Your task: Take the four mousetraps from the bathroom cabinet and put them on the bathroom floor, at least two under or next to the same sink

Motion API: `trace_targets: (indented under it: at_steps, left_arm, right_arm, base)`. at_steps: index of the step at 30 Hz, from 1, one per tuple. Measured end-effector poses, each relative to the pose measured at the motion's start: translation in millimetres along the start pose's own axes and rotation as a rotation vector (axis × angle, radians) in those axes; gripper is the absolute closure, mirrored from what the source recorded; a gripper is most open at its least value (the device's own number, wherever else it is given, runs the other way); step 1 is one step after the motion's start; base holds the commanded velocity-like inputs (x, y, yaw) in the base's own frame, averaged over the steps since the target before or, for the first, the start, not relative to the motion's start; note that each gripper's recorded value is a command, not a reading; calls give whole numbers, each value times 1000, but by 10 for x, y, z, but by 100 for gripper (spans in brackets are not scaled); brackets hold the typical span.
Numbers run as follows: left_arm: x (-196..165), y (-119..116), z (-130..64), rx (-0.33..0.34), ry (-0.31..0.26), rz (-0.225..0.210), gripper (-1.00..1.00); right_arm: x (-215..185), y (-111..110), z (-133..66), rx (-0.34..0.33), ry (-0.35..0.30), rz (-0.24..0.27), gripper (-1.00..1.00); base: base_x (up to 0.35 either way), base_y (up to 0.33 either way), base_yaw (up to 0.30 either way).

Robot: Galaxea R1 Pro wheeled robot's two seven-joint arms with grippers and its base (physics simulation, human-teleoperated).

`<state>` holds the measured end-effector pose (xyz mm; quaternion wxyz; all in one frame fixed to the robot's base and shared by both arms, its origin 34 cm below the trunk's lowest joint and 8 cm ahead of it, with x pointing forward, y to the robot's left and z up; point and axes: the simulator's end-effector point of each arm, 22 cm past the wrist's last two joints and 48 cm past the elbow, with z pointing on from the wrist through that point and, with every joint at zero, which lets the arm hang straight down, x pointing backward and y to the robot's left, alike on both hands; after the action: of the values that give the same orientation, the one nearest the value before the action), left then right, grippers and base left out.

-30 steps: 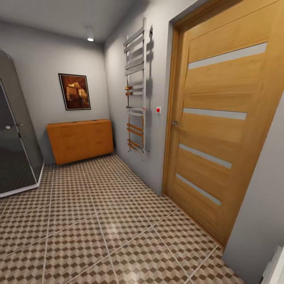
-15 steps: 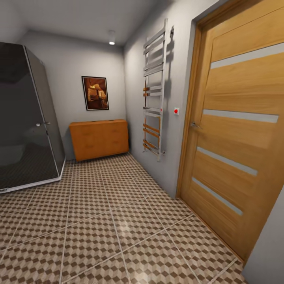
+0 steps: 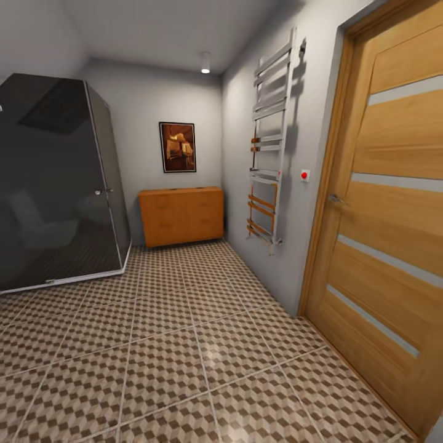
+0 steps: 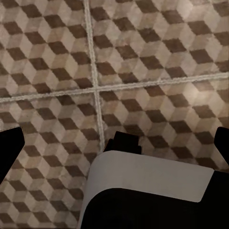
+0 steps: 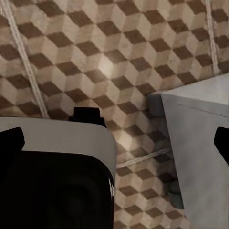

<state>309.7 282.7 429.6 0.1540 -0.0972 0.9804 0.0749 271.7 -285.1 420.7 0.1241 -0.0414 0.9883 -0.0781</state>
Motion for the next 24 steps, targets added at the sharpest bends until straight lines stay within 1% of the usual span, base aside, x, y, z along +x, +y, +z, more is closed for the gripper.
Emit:
trace_targets:
  at_steps: [24]
  left_arm:
    - [-39,-7,-6,2,-10,-1,-100]
  right_arm:
    - [-39,-4,-3,1,-10,1,-100]
  base:
    - [0,0,271]
